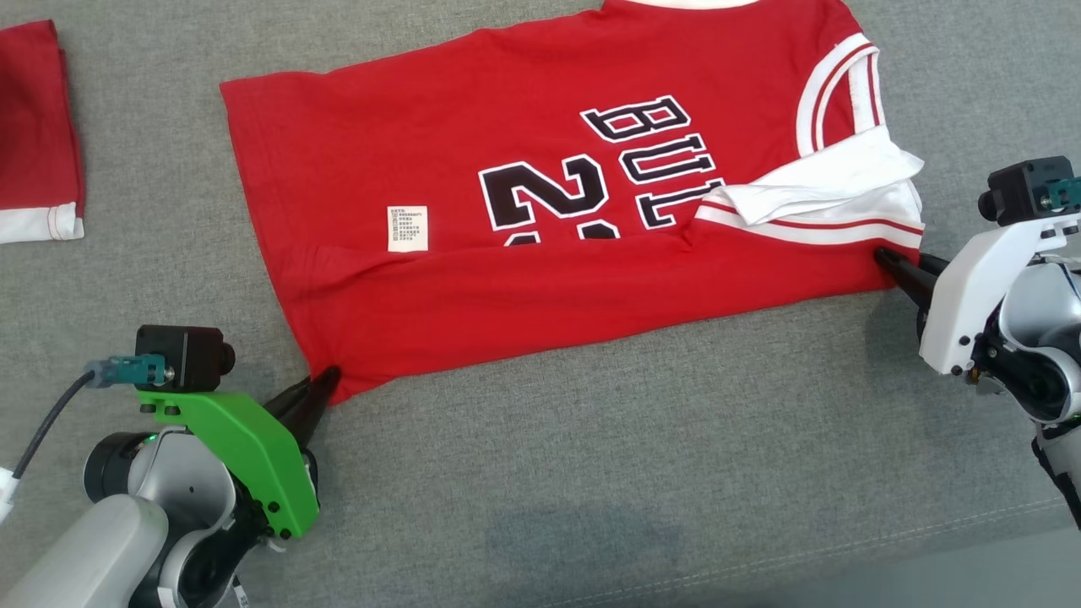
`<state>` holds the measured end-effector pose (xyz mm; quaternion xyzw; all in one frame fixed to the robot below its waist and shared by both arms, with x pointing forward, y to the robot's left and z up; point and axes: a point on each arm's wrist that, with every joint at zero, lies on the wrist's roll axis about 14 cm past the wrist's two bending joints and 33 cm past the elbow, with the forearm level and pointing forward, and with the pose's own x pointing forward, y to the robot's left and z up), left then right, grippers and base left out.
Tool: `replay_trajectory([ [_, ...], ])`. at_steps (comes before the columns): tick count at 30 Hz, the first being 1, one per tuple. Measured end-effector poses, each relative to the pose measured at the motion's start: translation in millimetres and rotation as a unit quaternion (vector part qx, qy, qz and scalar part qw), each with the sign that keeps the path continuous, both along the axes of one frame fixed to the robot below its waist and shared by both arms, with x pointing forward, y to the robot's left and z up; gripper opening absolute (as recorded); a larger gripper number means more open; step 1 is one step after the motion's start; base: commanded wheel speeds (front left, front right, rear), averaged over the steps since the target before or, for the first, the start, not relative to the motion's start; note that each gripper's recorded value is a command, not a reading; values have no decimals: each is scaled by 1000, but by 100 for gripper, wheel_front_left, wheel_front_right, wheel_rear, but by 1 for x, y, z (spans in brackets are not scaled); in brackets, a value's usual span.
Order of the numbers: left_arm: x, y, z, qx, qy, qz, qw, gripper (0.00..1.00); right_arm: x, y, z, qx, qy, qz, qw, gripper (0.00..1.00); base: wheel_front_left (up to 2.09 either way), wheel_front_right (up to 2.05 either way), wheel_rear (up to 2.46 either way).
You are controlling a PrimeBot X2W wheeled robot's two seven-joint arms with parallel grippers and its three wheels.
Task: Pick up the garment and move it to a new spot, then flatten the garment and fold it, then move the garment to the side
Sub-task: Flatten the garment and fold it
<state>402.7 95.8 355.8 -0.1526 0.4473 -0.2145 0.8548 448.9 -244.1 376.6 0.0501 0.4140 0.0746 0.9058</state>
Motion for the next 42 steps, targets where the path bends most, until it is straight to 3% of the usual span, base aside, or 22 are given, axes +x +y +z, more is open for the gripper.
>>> replay_trajectory([
  [4, -5, -5, 13, -21, 0, -18, 1000, 0, -3, -3, 12, 16, 8, 6, 1000, 0, 0, 0, 0],
  [10, -42, -9, 33, -48, 26, -61, 997, 0, -29, -12, 35, 45, 36, 20, 998, 0, 0, 0, 0],
  [17, -56, -4, 51, -63, 23, -56, 996, 0, -66, -39, 42, 47, 65, -1, 997, 0, 0, 0, 0],
  [24, -84, -12, 30, -82, 81, -48, 992, 0, -96, -30, 18, 69, 115, -13, 991, 0, 0, 0, 0],
  [25, -85, -13, 27, -81, 84, -47, 992, 0, -97, -28, 16, 70, 117, -14, 991, 19, 0, 0, 0],
  [26, -82, -12, 25, -77, 79, -39, 993, 19, -96, -27, 14, 68, 114, -14, 991, 80, 0, 0, 0],
  [27, -80, -10, 22, -71, 74, -32, 994, 90, -95, -27, 13, 64, 111, -13, 992, 100, 0, 0, 0],
  [28, -78, -8, 20, -62, 69, -33, 995, 100, -94, -28, 13, 57, 110, -11, 992, 100, 0, 0, 0],
  [33, -52, 12, 23, -9, 22, -31, 999, 100, -53, -42, 45, 23, 36, -8, 999, 100, 0, 0, 0],
  [38, 11, 28, 45, 42, -66, -38, 996, 100, 15, -46, 86, -18, -61, 4, 998, 100, 0, 0, 0],
  [42, 56, 20, 47, 52, -95, -38, 993, 100, 70, -32, 92, -40, -106, 14, 993, 100, 0, 0, 0],
])
